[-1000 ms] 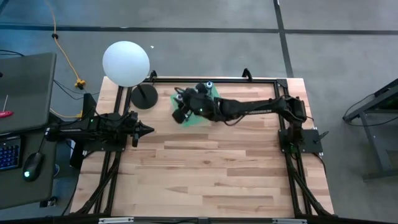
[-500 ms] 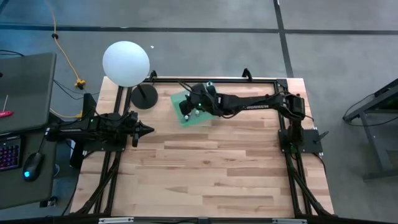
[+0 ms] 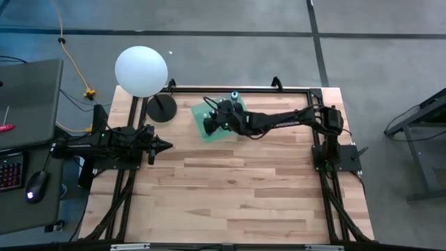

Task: Pick & Place food coloring
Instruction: Put the large purple dye bottles in the green bin

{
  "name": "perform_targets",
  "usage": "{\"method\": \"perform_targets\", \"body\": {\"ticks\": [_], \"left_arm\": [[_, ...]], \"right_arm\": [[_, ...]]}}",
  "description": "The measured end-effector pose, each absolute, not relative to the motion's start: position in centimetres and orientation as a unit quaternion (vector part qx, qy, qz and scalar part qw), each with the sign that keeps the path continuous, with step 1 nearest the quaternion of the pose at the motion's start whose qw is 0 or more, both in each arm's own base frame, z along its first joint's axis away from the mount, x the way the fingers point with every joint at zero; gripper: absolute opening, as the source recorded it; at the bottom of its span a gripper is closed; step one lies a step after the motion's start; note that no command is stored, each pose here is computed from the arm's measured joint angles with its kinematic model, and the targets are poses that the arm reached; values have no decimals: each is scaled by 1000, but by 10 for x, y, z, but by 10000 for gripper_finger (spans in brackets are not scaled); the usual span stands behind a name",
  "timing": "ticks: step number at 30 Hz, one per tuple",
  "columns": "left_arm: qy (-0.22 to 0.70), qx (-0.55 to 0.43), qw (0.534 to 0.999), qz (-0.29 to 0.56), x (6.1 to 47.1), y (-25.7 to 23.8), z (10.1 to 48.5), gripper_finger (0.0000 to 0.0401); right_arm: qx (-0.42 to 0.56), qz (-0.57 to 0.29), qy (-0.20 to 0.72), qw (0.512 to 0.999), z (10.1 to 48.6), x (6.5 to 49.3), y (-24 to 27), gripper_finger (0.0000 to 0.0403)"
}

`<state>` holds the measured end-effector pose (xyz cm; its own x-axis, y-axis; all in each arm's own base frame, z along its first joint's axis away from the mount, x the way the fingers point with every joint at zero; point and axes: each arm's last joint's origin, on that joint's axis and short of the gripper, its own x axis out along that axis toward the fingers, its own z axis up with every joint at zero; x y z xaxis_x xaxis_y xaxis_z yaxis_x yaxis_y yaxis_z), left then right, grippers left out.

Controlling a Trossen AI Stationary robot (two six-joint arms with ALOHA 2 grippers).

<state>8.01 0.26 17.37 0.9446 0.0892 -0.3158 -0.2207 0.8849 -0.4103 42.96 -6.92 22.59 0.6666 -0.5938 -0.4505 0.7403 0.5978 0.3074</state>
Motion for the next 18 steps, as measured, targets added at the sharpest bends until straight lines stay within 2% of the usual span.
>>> {"method": "perform_targets", "body": {"ticks": [7, 12, 18], "left_arm": [[145, -226, 960, 81, 80, 3, 174, 0], [145, -226, 960, 80, 80, 3, 174, 0], [146, -226, 960, 80, 80, 3, 174, 0]], "right_arm": [[210, -372, 157, 890, 223, 432, -62, 115], [167, -380, 167, 894, 211, 438, -56, 115], [167, -372, 177, 896, 192, 446, -53, 115]]}}
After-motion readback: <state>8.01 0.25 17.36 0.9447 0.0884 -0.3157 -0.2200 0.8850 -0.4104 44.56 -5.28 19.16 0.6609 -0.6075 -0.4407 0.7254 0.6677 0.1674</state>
